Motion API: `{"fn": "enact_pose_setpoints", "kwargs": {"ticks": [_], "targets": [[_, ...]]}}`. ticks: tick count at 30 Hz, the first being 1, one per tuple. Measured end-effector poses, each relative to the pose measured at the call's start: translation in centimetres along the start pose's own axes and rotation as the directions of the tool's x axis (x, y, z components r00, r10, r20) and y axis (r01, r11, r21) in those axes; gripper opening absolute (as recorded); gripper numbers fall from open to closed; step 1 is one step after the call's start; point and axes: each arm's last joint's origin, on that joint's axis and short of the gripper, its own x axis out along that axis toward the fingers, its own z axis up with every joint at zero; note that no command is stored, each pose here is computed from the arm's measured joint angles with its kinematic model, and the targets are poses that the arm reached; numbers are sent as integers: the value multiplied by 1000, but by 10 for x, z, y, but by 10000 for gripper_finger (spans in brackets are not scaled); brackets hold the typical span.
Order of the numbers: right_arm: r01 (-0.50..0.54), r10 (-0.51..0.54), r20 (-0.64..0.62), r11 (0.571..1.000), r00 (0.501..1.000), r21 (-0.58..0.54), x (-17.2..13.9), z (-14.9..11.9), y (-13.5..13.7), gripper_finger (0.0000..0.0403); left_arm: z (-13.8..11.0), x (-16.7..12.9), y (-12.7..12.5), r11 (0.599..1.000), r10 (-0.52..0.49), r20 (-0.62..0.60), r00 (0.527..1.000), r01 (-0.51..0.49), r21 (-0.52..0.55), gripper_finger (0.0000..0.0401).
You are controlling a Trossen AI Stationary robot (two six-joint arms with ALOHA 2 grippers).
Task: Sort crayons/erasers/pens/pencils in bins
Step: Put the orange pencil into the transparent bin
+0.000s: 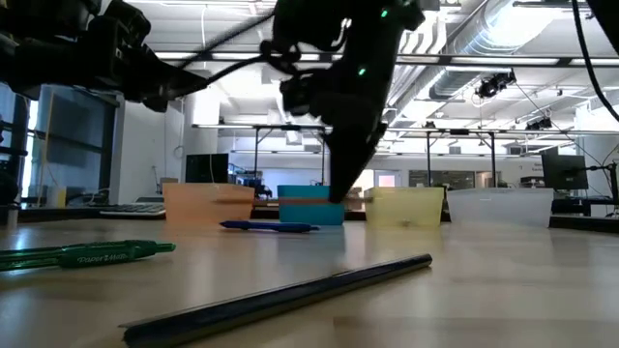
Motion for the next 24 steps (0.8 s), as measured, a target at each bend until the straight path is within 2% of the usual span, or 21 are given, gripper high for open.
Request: {"fn": "enact_pose_setpoints", "kwargs": {"ticks": [7,11,14,17,18,21,24], "targets": [[60,-57,-37,994,998,94,-43,-14,-11,12,1,0,0,1000,-5,6,1000,5,0,7],[185,-173,-89,971,981,150,-72,-29,-24,12,1,0,0,1000,-4,10,1000,4,-1,7],[344,-311,-176,915,934,210,-98,-48,-41,12,1,0,0,1000,-4,15,1000,5,-1,7],[479,-415,-257,828,873,290,-124,-65,-63,12,1,0,0,1000,-5,15,1000,5,-2,7],[497,-431,-257,802,865,330,-131,-69,-69,12,1,0,0,1000,-6,15,1000,6,-2,7],[465,-420,-200,771,885,436,-144,-81,-90,12,2,0,-1,1000,-22,17,1000,22,-5,7],[533,-456,-278,685,845,496,-143,-109,-117,12,1,0,-1,1000,-24,17,1000,24,-18,7]]}}
